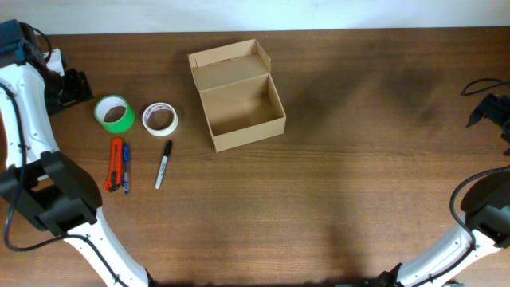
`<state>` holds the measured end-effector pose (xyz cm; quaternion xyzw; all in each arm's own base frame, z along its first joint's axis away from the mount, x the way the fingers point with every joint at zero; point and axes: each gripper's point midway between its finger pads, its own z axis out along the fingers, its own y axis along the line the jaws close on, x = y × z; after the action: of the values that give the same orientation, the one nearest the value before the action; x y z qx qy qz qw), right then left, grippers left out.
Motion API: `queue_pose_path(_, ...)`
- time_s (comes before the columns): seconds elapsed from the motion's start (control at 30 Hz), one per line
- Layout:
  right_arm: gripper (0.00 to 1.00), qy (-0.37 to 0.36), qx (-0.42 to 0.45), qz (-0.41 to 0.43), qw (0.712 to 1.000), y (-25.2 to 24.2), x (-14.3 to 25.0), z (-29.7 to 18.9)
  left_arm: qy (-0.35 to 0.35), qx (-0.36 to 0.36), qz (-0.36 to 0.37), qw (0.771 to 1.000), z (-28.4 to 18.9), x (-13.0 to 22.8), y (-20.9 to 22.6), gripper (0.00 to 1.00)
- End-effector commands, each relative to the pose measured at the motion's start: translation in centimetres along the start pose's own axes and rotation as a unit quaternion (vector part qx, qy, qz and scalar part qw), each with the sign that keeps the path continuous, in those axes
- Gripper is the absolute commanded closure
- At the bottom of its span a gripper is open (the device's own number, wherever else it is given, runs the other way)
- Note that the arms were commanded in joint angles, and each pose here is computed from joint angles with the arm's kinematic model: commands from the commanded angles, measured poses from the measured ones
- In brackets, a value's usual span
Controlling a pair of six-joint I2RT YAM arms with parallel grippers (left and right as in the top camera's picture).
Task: Pack container
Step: 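Lower the left gripper onto the green tape roll and grasp it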
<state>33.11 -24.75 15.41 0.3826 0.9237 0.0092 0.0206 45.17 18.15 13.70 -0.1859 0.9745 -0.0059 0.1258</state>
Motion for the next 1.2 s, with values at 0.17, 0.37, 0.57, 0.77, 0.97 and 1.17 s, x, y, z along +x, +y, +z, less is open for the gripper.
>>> queue_pose_path(0.17, 0.01, 0.004, -0.004, 0.002, 1.0, 0.2, 0.1, 0.2, 0.066, -0.004, 0.021, 0.998, 6.1, 1.5, 0.6, 0.28)
queue_pose_path(0.37, 0.01, 0.004, -0.004, 0.002, 1.0, 0.2, 0.1, 0.2, 0.062, -0.003, 0.029, 0.998, 7.5, 1.1, 0.7, 0.28)
queue_pose_path(0.57, 0.01, 0.004, -0.004, 0.002, 1.0, 0.2, 0.1, 0.2, 0.081, -0.002, 0.027, 0.996, 9.7, 1.7, 0.8, 0.29)
queue_pose_path(0.77, 0.01, 0.004, -0.004, 0.002, 1.0, 0.2, 0.1, 0.2, 0.096, -0.001, 0.026, 0.995, 11.5, 2.2, 0.9, 0.3)
queue_pose_path(0.97, 0.01, 0.004, -0.004, 0.002, 1.0, 0.2, 0.1, 0.2, 0.095, -0.001, 0.029, 0.995, 12.2, 2.1, 0.8, 0.46)
queue_pose_path(1.17, 0.01, 0.004, -0.004, 0.002, 1.0, 0.2, 0.1, 0.2, 0.088, -0.001, 0.031, 0.996, 12.3, 1.8, 0.6, 0.8)
